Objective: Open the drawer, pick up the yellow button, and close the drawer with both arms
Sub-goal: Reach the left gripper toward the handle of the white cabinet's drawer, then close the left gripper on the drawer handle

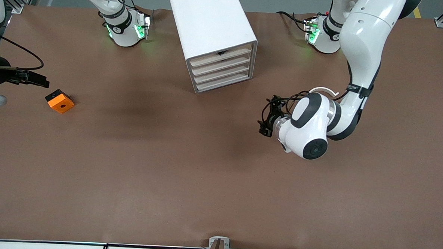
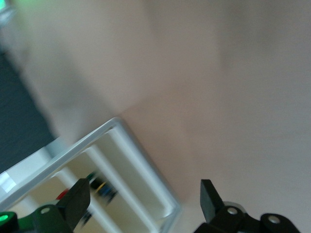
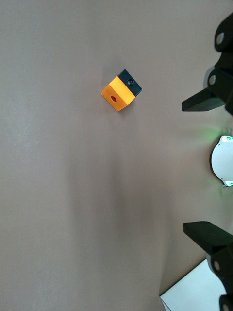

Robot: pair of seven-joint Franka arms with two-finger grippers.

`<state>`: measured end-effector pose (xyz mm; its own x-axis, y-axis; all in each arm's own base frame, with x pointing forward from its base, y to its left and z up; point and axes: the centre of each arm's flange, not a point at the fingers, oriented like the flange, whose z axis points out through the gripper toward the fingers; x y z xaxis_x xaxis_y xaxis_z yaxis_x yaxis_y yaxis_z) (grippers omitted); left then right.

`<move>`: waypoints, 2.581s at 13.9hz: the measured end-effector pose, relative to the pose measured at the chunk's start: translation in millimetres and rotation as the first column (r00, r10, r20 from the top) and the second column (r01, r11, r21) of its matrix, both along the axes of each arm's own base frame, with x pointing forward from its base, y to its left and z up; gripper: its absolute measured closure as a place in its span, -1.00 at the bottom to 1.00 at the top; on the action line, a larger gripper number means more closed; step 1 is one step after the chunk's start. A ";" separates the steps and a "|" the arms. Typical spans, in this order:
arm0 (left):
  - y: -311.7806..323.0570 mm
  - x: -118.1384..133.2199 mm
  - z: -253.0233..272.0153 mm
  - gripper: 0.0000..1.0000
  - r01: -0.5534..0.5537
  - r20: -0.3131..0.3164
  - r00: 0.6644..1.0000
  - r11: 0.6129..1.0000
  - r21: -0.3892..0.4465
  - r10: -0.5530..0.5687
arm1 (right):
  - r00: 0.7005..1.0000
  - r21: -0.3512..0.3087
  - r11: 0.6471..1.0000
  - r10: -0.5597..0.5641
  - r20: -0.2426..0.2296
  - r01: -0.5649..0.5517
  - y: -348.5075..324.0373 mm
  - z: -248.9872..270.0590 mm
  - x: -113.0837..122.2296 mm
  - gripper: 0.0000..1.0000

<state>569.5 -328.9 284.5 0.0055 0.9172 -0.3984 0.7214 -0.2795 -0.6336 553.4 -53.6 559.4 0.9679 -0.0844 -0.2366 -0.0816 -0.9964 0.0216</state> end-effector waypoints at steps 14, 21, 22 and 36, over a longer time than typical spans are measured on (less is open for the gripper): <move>-87.9 -114.8 -49.2 -0.74 0.110 -0.599 0.801 0.983 0.144 -0.002 | 0.998 -0.029 0.997 -0.070 -0.007 0.069 31.0 3.8 0.6 -1.00; -88.4 -119.1 -51.7 -0.07 0.107 -0.668 0.743 0.982 0.155 0.025 | 0.997 -0.033 0.996 -0.078 -0.016 0.078 34.7 3.2 -0.5 -1.00; -88.2 -119.7 -54.8 -0.08 0.108 -0.673 0.739 0.981 0.162 0.030 | 0.997 -0.034 0.996 -0.078 -0.016 0.078 34.8 3.2 -0.6 -1.00; -112.4 -162.8 -75.0 -0.03 0.193 -0.721 0.693 0.956 0.219 0.025 | 0.996 -0.035 0.996 -0.084 -0.021 0.083 33.8 2.9 -1.2 -1.00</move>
<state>406.7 -441.3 209.6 -0.0959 0.9932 -0.0654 0.0055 -0.0652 -0.9979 552.2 -19.8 562.4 0.9516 -0.1733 -0.2538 -0.1638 -0.9848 0.0581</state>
